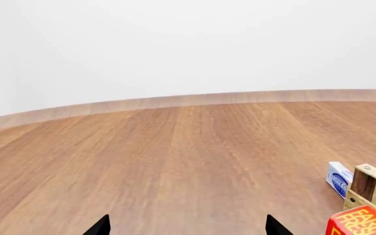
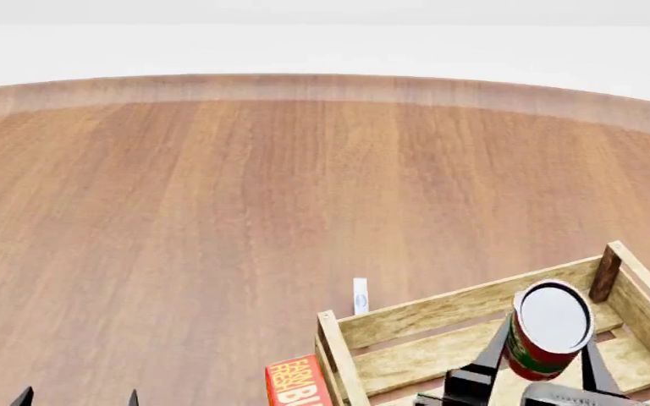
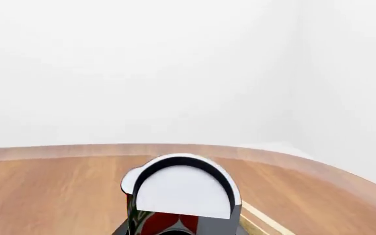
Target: Pick up the tomato sauce, and put it in the wooden tray.
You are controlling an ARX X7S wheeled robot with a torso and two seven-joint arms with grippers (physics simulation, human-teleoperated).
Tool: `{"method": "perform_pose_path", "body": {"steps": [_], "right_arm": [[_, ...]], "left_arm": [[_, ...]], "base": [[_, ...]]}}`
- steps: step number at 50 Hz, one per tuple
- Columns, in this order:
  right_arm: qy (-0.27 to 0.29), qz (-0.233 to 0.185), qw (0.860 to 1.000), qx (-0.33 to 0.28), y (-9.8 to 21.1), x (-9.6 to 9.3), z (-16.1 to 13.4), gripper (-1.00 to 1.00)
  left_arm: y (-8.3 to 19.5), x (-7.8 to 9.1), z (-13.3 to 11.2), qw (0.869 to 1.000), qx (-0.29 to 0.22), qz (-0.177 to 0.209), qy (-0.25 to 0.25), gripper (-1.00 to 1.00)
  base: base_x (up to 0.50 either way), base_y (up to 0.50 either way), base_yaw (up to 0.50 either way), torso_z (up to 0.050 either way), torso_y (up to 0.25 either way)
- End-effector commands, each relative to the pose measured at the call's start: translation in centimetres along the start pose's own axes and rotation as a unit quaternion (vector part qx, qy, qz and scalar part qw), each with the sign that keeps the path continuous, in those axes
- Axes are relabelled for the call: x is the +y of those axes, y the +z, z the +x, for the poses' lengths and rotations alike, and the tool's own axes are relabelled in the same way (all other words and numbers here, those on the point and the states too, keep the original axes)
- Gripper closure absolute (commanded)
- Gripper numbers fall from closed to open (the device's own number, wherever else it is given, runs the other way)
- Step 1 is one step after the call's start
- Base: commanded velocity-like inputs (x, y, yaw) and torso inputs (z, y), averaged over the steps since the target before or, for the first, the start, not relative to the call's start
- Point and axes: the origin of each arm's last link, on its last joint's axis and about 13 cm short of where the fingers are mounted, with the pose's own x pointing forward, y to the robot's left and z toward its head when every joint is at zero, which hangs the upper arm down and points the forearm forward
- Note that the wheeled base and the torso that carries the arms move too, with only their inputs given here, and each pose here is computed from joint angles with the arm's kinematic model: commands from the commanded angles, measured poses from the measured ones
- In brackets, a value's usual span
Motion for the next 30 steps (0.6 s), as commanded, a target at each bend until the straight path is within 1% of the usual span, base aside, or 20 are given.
{"method": "perform_pose_path", "body": {"steps": [1, 7, 11, 15, 23, 30], "right_arm": [[-0.022, -0.027, 0.999, 0.041, -0.8, 0.5, 4.6, 1.00], [-0.032, -0.032, 0.997, 0.066, -1.7, 0.8, 6.5, 1.00], [-0.050, -0.041, 0.995, 0.081, -2.3, 0.8, 7.9, 1.00], [-0.061, -0.041, 0.992, 0.103, -3.2, 0.7, 8.9, 1.00], [-0.085, -0.051, 0.986, 0.135, -5.2, 0.5, 10.5, 1.00], [-0.096, -0.052, 0.982, 0.153, -6.3, 0.4, 11.2, 1.00]], "left_arm": [[0.1, 0.1, 0.3, 1.000, -0.008, -0.016, -0.003, -1.00], [0.3, 0.0, 0.2, 1.000, -0.008, -0.016, -0.002, -1.00], [0.5, 0.0, 0.1, 1.000, -0.008, -0.016, -0.003, -1.00], [0.6, -0.1, 0.1, 1.000, -0.008, -0.016, -0.003, -1.00], [0.7, -0.1, 0.0, 1.000, -0.008, -0.015, -0.003, -1.00], [0.6, 0.0, 0.0, 1.000, -0.008, -0.015, -0.002, -1.00]], "base": [[0.00, 0.00, 0.00, 0.000, 0.010], [0.00, 0.00, 0.00, 0.000, 0.000], [0.00, 0.00, 0.00, 0.000, 0.000], [0.00, 0.00, 0.00, 0.000, 0.000], [0.00, 0.00, 0.00, 0.000, 0.000], [0.00, 0.00, 0.00, 0.000, 0.000]]}}
